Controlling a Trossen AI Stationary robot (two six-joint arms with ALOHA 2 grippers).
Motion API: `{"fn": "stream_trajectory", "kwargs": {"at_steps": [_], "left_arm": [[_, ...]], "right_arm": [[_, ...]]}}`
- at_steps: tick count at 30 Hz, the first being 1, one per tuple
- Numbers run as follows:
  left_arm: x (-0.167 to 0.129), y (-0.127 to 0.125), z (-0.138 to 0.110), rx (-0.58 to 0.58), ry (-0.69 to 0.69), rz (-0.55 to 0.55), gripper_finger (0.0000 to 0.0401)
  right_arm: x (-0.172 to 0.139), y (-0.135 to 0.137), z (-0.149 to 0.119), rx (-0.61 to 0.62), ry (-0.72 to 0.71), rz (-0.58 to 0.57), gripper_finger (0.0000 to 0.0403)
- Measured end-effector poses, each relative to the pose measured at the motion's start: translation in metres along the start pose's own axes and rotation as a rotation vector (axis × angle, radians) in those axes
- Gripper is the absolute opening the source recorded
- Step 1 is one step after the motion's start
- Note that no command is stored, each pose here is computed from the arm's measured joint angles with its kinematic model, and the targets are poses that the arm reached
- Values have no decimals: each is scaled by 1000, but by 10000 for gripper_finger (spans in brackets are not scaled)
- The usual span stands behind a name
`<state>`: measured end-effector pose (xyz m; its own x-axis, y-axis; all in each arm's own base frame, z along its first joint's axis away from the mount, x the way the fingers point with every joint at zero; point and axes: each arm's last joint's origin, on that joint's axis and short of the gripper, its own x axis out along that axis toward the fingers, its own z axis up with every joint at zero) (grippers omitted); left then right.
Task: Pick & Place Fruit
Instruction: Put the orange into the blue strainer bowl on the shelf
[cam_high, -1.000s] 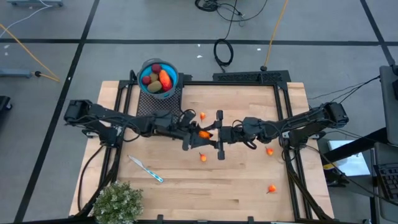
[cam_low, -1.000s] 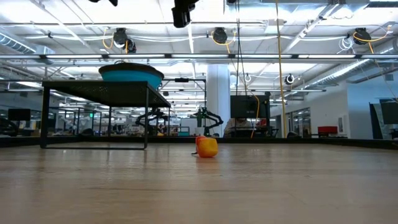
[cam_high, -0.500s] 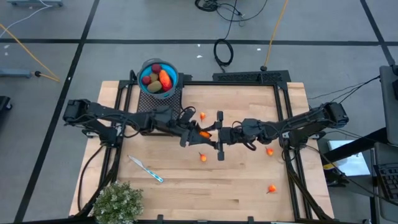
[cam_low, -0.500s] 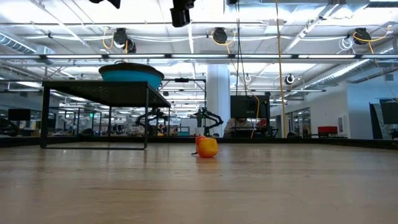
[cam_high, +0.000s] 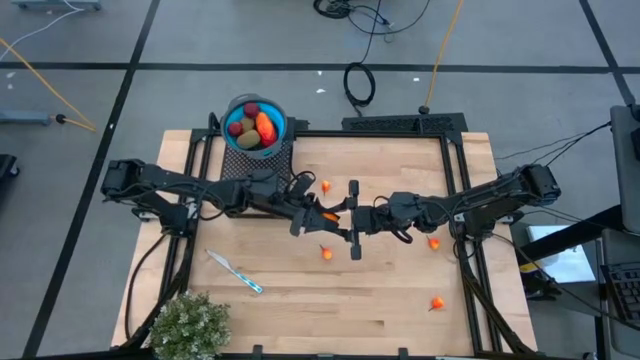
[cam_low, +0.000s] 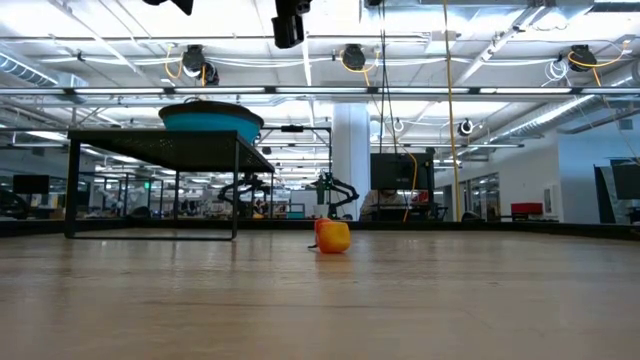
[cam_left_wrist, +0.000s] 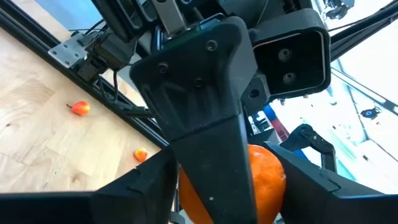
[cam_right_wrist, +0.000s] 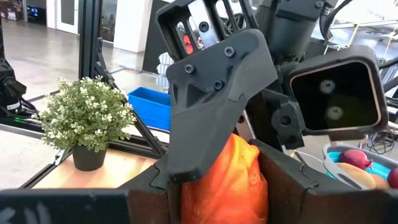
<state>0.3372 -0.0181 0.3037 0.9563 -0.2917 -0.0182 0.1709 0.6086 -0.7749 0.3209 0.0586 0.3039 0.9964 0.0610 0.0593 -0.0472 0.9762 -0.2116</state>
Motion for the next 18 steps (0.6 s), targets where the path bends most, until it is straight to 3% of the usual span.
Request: {"fn": "stream_trajectory", "kwargs": {"at_steps": [8,18], "left_arm": [[-1,2,2,5,-3,3,164],[-2,7,3,10,10,35,155]], "right_arm": [[0,0,-2,16,14,-1,154],[-1,4,-4,97,47,14,200]]}}
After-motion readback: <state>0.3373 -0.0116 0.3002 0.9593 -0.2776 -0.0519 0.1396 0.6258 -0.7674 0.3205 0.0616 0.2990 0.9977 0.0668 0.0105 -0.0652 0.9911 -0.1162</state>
